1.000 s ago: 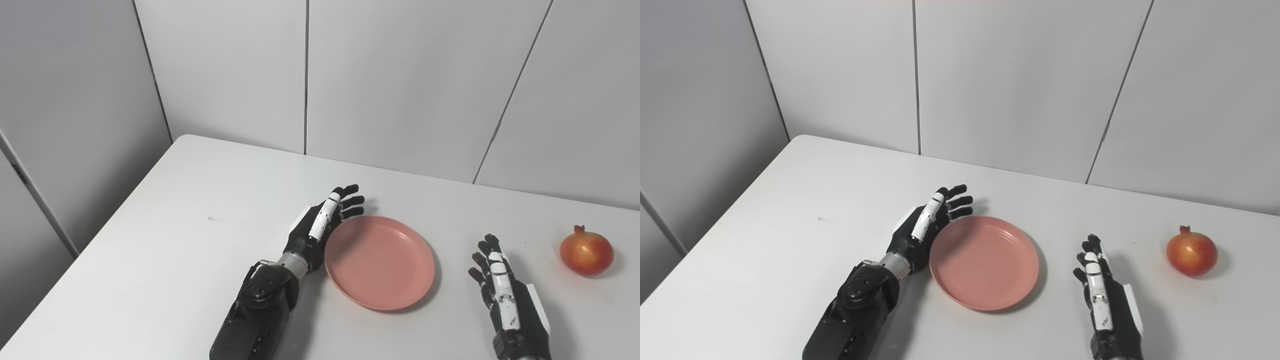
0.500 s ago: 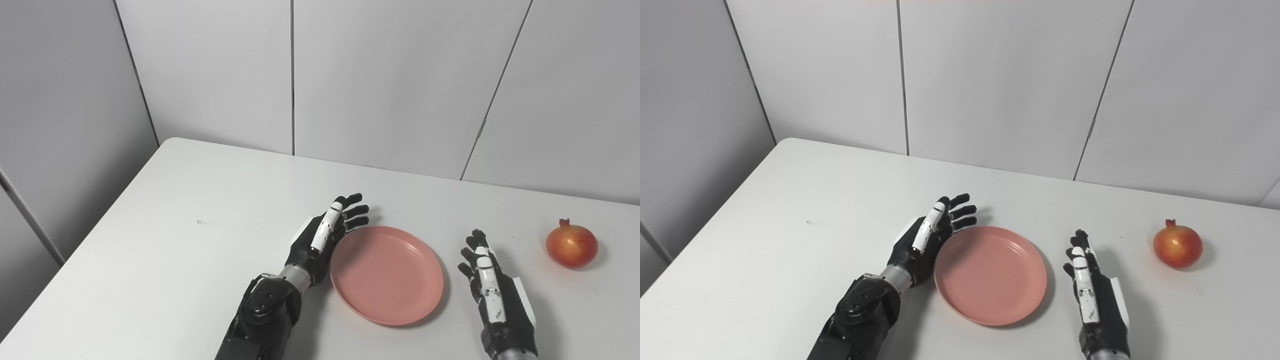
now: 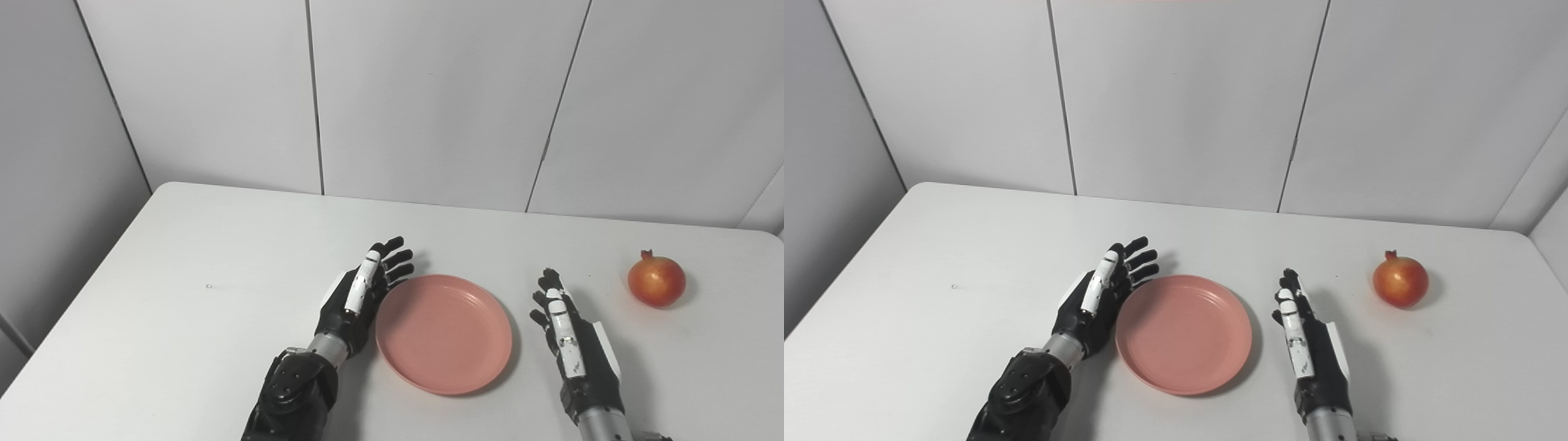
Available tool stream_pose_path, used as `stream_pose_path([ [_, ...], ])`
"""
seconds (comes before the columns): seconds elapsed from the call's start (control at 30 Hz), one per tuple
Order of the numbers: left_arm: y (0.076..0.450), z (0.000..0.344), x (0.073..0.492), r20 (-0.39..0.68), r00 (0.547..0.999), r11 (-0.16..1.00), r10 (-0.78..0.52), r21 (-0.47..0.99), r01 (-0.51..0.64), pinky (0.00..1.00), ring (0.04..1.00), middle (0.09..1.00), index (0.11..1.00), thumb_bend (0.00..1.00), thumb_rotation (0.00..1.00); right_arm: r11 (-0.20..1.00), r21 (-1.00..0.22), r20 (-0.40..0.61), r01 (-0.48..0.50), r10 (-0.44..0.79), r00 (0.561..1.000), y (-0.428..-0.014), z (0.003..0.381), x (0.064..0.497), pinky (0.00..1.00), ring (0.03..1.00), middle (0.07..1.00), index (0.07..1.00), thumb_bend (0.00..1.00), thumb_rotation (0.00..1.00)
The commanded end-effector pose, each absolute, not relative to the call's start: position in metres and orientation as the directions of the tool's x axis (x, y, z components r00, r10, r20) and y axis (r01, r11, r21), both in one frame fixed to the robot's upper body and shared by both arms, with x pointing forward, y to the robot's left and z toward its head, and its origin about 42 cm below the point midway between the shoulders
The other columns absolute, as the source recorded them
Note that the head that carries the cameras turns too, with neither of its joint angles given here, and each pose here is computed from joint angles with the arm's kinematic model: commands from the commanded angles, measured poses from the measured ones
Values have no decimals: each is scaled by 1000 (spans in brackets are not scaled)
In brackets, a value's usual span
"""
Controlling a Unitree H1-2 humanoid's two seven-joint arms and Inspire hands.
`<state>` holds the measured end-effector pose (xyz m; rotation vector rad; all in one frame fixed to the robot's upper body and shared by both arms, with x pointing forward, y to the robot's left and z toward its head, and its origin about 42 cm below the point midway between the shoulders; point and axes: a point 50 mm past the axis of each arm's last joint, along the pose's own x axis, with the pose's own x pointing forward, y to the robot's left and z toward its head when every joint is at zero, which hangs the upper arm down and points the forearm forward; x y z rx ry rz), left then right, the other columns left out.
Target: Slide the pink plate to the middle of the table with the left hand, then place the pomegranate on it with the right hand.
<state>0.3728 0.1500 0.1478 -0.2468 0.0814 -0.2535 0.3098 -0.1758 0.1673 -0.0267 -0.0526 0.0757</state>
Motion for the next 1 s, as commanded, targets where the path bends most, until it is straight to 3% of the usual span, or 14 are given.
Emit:
stream_pose_path([
  [0.0,152,149,370,-30,968,936,-251,-263,234,863,874,882,873,413,1000,997,-54,170,-59,67,983,-175,191,315,940,943,958,957,229,1000],
  [0.33,162,150,361,-19,973,934,-232,-285,217,875,877,882,867,422,1000,982,-189,265,15,36,963,-178,214,314,863,903,920,913,306,1000],
  [0.97,179,145,355,5,971,930,-239,-286,230,906,890,895,880,419,1000,876,-398,426,274,-88,901,-212,258,326,820,870,895,901,439,1000],
])
